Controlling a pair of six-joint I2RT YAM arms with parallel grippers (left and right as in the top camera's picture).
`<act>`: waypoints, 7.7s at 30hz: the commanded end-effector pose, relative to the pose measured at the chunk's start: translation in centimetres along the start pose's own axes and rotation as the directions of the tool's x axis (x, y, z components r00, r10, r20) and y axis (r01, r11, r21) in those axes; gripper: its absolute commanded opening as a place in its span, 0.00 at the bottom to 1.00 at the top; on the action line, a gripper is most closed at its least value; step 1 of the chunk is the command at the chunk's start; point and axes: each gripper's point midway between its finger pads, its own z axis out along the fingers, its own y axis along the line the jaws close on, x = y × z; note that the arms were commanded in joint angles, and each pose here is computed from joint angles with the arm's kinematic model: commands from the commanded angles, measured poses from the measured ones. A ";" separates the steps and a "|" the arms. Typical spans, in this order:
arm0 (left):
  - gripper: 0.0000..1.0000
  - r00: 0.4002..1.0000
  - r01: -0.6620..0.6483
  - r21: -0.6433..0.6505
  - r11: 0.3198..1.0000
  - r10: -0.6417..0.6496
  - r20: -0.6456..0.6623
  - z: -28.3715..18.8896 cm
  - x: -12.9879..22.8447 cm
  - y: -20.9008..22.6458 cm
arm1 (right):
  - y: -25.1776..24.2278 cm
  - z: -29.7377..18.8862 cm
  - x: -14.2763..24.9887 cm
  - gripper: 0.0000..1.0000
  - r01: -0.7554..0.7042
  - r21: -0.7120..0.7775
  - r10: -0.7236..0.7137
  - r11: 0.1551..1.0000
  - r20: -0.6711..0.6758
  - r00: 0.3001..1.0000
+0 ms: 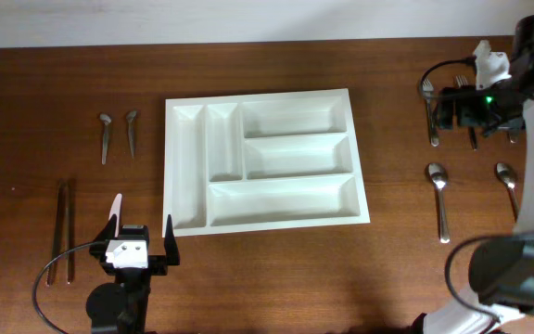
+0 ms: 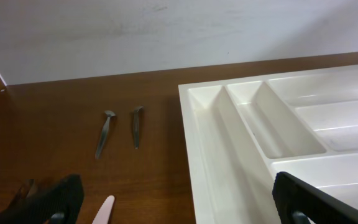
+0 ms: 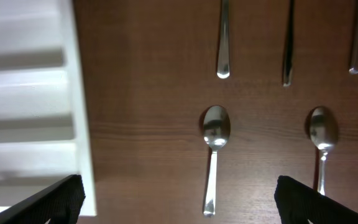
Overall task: Pack container
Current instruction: 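Move the right gripper over the forks at the right side, then lower the right gripper onto the middle fork and close it, then lift the fork with the right gripper and carry it over the tray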
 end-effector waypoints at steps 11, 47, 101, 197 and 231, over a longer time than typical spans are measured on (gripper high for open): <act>0.99 1.000 -0.016 -0.012 1.000 0.016 0.000 0.0 0.2 0.2 | -2.6 12.3 0.0 0.99 -0.043 -0.001 0.042 0.999 -0.206 0.978; 0.99 1.000 -0.016 -0.012 1.000 0.016 0.000 0.0 0.2 0.2 | -4.1 16.0 -6.7 0.99 0.115 0.053 -0.109 0.992 -0.106 0.988; 0.99 1.000 -0.016 -0.012 1.000 0.016 0.000 0.0 0.2 0.2 | -5.1 23.3 -4.2 0.99 0.039 0.009 -0.037 0.999 -0.207 0.978; 0.99 1.000 -0.016 -0.012 1.000 0.016 0.000 0.0 0.2 0.2 | -6.7 26.3 -7.4 0.61 0.063 0.071 -0.058 0.995 -0.074 0.996; 0.99 1.000 -0.016 -0.013 1.000 0.016 0.000 0.0 0.2 0.2 | -6.6 26.3 -6.9 0.04 0.060 0.066 -0.053 0.996 -0.093 0.994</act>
